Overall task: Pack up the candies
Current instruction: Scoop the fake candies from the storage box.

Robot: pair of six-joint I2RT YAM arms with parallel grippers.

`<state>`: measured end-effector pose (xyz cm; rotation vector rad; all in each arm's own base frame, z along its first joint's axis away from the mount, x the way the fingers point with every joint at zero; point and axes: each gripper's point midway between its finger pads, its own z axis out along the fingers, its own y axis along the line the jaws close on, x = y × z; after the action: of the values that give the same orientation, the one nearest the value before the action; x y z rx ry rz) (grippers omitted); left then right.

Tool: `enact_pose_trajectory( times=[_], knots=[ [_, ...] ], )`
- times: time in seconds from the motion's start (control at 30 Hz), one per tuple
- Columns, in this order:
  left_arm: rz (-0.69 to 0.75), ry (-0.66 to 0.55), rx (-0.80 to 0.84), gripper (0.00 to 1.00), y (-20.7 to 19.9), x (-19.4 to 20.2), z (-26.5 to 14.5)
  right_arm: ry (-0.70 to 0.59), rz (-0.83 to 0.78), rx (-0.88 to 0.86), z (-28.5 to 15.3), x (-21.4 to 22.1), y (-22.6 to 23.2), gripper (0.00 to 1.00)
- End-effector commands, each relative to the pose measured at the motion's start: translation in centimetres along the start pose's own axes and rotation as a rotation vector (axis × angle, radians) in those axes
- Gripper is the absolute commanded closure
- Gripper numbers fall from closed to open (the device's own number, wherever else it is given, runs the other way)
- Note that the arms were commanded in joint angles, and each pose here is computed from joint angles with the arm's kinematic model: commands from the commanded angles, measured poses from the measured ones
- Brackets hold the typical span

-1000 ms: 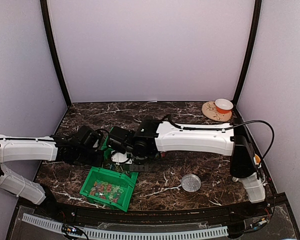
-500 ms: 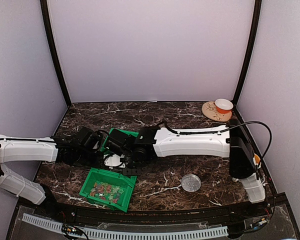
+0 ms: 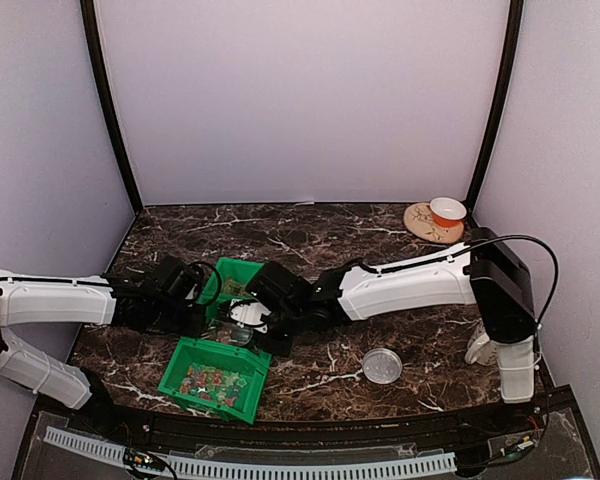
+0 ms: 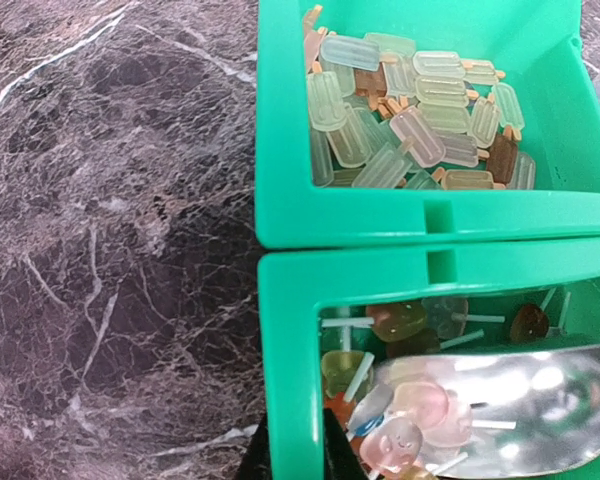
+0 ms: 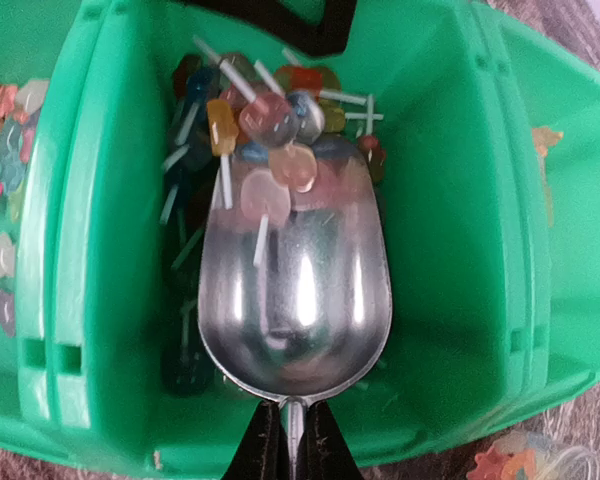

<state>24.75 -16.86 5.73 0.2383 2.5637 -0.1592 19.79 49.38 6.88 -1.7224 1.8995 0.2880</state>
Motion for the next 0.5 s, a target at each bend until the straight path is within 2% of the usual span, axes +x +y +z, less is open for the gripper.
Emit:
enact_pose_trajectory(
  times=[0.0,0.23,0.47],
  knots=[
    [0.003,-0.112,0.123,1.0,-3.0,-3.0,-1.5,-0.122,0.095,-0.009,1.4,0.6,-0.5,1.0],
    [0.001,-0.103,0.119,1.0,-2.9,-2.9,-1.4,-0.21,0.141,0.021,1.3,0.0,-1.3,1.0],
    [-0.004,-0.094,0.084,1.0,-2.1,-2.3,-1.1,-0.273,0.149,0.064,-0.7,-0.3,-2.1,1.0]
  ],
)
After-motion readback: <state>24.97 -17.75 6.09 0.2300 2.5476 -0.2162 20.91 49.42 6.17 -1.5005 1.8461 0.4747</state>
